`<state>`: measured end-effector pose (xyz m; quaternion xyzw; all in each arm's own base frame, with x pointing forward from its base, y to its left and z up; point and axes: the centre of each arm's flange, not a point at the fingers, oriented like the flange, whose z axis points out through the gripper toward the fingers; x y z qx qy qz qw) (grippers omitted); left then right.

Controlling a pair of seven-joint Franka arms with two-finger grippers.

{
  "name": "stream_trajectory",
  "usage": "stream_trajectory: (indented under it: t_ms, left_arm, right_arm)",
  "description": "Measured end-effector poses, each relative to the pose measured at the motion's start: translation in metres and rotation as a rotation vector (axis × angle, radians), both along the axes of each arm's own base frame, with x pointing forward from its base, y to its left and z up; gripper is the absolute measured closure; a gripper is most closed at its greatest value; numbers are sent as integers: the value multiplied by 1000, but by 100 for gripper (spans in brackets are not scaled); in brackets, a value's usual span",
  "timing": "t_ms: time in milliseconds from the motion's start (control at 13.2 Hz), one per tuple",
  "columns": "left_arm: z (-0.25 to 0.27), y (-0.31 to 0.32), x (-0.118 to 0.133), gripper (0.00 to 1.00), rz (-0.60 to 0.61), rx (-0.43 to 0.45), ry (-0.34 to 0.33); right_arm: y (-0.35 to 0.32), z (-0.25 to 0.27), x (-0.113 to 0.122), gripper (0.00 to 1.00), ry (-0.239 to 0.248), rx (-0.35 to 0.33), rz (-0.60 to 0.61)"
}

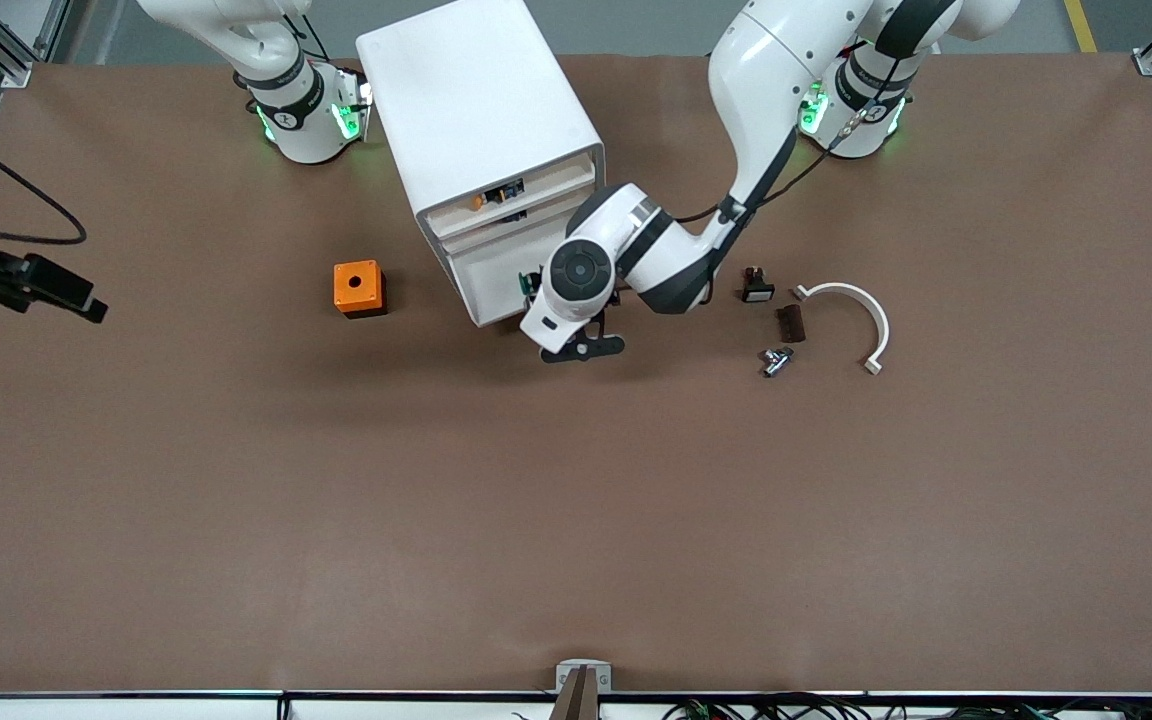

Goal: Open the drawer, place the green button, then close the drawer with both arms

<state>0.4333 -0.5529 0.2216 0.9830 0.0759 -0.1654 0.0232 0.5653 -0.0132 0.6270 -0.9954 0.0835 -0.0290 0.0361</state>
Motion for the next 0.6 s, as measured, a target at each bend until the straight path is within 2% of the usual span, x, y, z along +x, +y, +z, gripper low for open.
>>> stream_trajectory:
  t_ms: [151,378,605]
  left_arm:
    - [-3,-17,-27,0,2,15,17]
    - [-8,-36,-62,0,-3,30,41]
    - [-7,-41,-70,0,-3,32,43]
  right_arm:
    - [12,13,-8,0,-22,-11,24]
    - [13,12,-9,0,-19,-18,27]
    - [12,6,-8,0,-10,-29,28]
